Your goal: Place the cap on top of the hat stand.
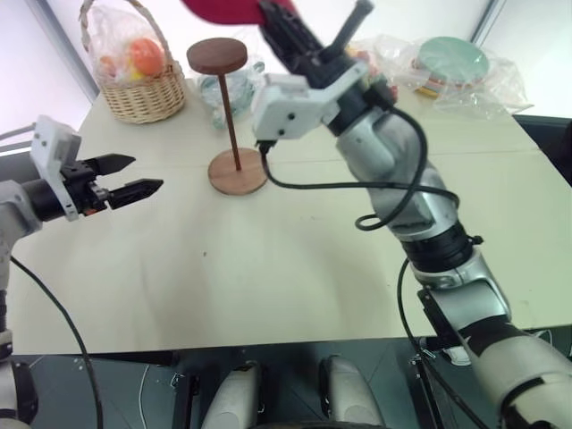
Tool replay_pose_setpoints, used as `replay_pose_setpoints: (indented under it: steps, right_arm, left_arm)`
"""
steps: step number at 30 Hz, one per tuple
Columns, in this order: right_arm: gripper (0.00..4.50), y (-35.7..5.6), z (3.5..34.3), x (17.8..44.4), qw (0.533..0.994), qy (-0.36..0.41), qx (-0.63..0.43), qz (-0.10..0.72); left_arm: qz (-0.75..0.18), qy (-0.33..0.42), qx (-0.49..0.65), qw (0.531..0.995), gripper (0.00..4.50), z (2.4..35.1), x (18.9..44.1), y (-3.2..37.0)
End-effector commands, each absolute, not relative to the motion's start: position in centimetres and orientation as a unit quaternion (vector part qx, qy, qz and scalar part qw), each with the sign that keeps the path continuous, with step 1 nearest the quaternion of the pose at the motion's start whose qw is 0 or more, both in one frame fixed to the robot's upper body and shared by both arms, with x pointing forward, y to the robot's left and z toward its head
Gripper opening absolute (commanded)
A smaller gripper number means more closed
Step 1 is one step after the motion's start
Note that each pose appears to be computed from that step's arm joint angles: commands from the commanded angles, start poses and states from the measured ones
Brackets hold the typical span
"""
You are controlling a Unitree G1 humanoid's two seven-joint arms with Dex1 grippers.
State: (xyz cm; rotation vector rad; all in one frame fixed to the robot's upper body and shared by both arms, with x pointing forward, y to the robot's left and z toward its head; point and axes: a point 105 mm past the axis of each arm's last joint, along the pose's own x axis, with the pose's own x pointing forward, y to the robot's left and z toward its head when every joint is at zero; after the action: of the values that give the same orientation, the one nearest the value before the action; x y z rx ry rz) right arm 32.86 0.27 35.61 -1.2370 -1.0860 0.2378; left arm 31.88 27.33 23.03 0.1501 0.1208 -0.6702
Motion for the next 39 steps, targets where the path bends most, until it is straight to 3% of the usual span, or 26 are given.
replay_pose_setpoints:
  steps: [1, 8, 23, 28, 31, 37, 38, 39]
  right_arm:
    - [0.05, 1.3, 35.5, 32.2, 0.675, -0.496, -0.533, 0.119]
    - [0.05, 2.5, 32.4, 33.2, 0.669, -0.474, -0.553, 0.15]
    - [0.05, 2.7, 27.5, 32.7, 0.64, -0.426, -0.602, 0.216]
    - [0.05, 2.5, 27.1, 32.8, 0.648, -0.417, -0.6, 0.218]
    - [1.05, 2.6, 27.2, 32.7, 0.653, -0.418, -0.592, 0.219]
    - [4.07, 2.8, 27.1, 32.5, 0.656, -0.421, -0.584, 0.226]
    - [4.46, 2.9, 27.1, 32.4, 0.656, -0.422, -0.583, 0.228]
    - [4.46, 2.9, 27.1, 32.3, 0.655, -0.423, -0.583, 0.229]
  left_arm:
    - [-0.322, 0.029, 0.091, 0.942, 4.5, 24.6, 31.1, 27.3]
    - [-0.318, 0.023, 0.082, 0.944, 4.5, 24.5, 30.7, 27.1]
    - [-0.326, 0.019, 0.066, 0.943, 4.5, 24.0, 31.1, 26.5]
    - [-0.329, 0.019, 0.064, 0.942, 4.5, 24.0, 31.1, 26.3]
    - [-0.33, 0.019, 0.064, 0.942, 4.5, 24.0, 31.1, 26.3]
    - [-0.33, 0.02, 0.065, 0.942, 4.5, 24.0, 31.2, 26.3]
    - [-0.33, 0.021, 0.065, 0.942, 4.5, 24.0, 31.2, 26.3]
    - [-0.33, 0.021, 0.065, 0.942, 4.5, 24.0, 31.2, 26.3]
